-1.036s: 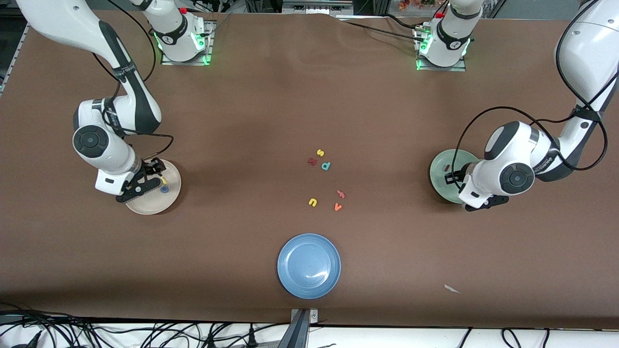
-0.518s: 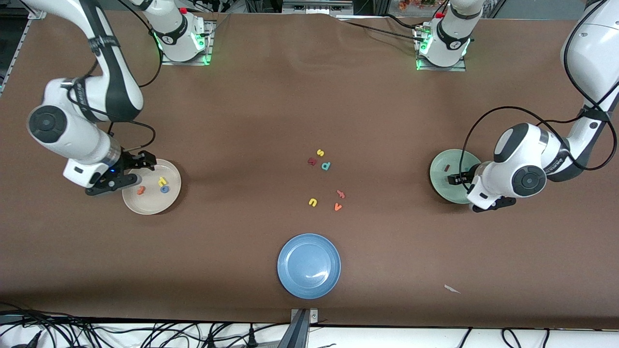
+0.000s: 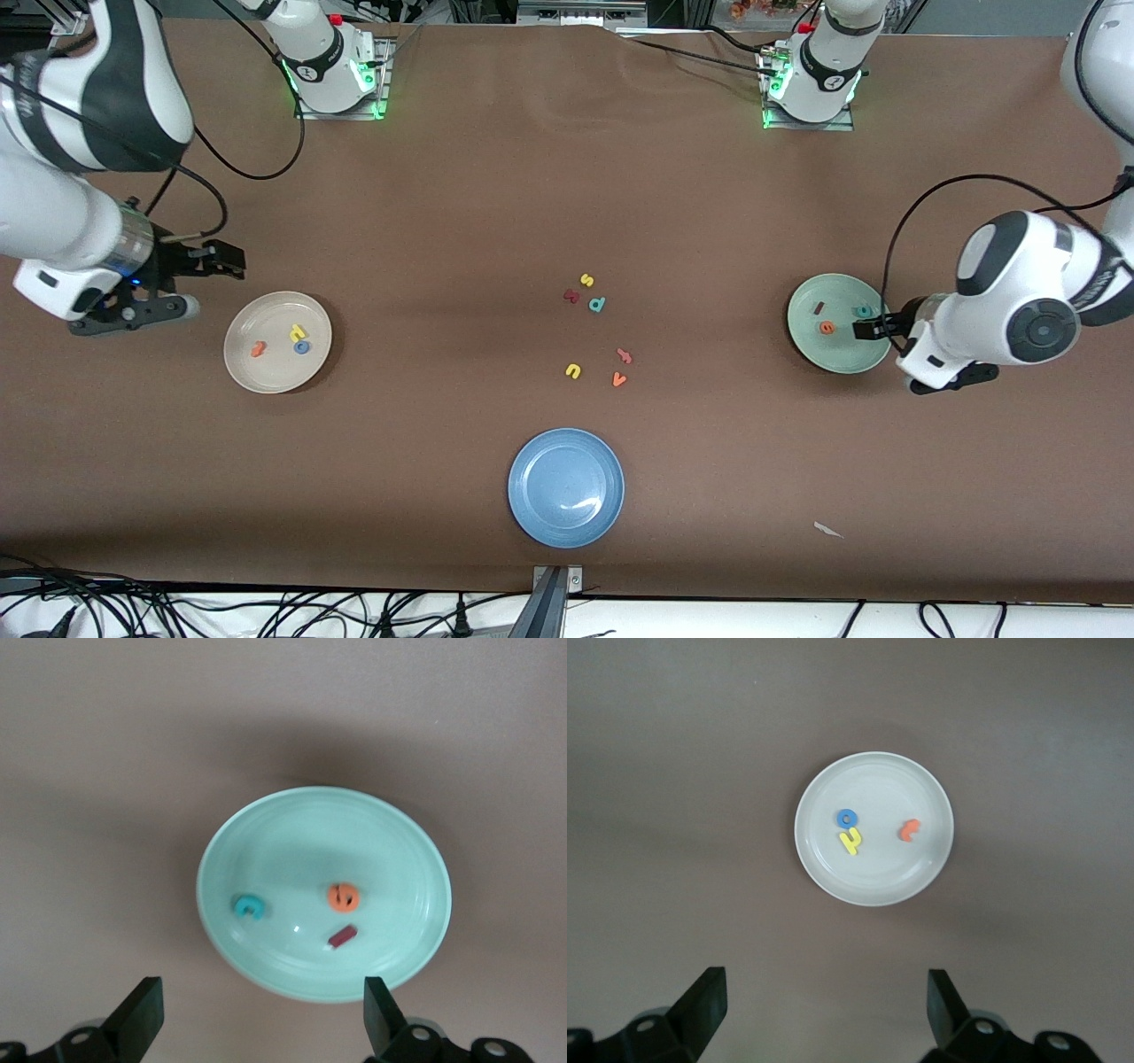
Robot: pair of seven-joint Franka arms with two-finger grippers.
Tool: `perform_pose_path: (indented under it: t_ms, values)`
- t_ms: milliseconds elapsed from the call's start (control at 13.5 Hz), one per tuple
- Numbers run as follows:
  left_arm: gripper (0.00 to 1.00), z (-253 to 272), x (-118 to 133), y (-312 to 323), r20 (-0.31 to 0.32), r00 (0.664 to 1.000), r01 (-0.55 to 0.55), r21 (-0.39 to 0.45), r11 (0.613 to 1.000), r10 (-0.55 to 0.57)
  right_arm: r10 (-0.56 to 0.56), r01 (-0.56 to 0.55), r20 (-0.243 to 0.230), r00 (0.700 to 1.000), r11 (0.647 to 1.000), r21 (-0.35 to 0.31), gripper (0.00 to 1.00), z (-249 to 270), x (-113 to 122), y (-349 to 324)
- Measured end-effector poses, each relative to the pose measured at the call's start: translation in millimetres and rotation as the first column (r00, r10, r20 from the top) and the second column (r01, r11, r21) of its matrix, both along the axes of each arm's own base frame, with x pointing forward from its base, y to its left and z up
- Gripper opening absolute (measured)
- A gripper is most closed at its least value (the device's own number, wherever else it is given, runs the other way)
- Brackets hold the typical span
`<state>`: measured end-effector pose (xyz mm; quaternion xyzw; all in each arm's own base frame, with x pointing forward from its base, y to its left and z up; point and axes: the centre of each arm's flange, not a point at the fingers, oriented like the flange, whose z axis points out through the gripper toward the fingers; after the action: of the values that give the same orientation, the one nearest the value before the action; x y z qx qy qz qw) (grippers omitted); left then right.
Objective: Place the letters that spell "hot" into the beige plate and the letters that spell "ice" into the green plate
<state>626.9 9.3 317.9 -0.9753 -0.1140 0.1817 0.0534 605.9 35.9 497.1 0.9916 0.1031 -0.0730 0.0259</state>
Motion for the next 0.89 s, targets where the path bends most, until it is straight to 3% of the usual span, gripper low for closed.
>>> perform_pose_path:
  t_ms: [370,888]
  values:
    - [1.0,52,15,9,0.029,0.999,-0.014,-0.005,1.0,0.014,-0.099,0.097,0.035,0.994,0.994,0.058,1.0,47,-7,-41]
    - [1.0,98,19,35,-0.01,1.0,0.024,-0.068,0.997,-0.024,-0.07,0.068,0.037,0.997,0.996,0.061,1.0,83,-13,-22]
